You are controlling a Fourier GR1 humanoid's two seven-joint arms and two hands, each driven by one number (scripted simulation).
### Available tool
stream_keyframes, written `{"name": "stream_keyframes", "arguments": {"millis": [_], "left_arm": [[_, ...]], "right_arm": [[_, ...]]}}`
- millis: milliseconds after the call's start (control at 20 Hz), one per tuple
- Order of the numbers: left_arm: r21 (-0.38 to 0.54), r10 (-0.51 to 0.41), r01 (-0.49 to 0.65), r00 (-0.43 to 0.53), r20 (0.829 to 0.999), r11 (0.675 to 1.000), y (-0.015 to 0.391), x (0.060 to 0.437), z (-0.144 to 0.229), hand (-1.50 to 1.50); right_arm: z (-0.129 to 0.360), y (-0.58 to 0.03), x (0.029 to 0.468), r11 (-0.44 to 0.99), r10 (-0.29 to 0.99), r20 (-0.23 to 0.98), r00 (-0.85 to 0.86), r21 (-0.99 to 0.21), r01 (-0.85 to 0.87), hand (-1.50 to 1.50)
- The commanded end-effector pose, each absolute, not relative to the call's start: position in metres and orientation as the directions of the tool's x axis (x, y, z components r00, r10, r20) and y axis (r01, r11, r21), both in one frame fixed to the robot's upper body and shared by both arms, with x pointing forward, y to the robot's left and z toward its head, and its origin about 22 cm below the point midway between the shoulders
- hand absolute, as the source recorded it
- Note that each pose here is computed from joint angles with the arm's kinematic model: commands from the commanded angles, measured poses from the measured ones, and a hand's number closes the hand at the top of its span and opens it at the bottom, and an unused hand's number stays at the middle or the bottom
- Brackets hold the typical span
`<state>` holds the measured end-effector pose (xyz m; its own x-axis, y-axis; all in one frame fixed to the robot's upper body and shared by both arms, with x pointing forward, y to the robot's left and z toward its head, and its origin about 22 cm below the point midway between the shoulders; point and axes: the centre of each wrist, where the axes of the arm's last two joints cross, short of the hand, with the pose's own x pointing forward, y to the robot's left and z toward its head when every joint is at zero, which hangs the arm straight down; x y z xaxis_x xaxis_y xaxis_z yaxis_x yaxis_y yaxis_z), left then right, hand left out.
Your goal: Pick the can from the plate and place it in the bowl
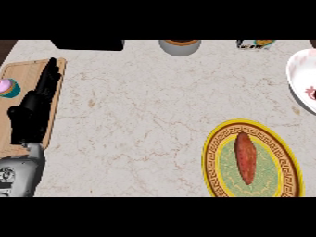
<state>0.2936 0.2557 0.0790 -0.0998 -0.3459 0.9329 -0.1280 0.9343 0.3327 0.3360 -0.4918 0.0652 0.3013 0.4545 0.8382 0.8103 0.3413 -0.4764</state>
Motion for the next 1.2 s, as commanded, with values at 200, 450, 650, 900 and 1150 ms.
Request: {"name": "stream_keyframes", "arguments": {"millis": [200, 450, 650, 900, 1150], "left_arm": [[0.336, -0.35, -0.151, -0.079, 0.933, 0.93, 0.257, 0.279, 0.078, 0.0], [0.326, -0.34, -0.155, -0.075, 0.937, 0.933, 0.267, 0.277, 0.074, 0.0], [0.337, -0.35, -0.175, -0.049, 0.936, 0.925, 0.273, 0.281, 0.064, 0.0], [0.334, -0.349, -0.174, -0.06, 0.935, 0.926, 0.262, 0.287, 0.067, 0.0], [0.341, -0.353, -0.168, -0.042, 0.935, 0.925, 0.283, 0.266, 0.078, 0.0]], "right_arm": [[0.054, -0.529, 0.291, 0.417, 0.388, 0.908, 0.158, -0.326, 0.849, -1.5], [0.017, -0.527, 0.258, 0.505, 0.369, 0.927, 0.069, -0.263, 0.822, -1.5], [0.001, -0.512, 0.245, 0.591, 0.36, 0.932, 0.046, -0.266, 0.762, -1.5], [0.0, -0.496, 0.218, 0.605, 0.384, 0.923, 0.03, -0.276, 0.747, -1.5], [0.004, -0.48, 0.205, 0.589, 0.368, 0.93, 0.009, -0.241, 0.771, -1.5]]}}
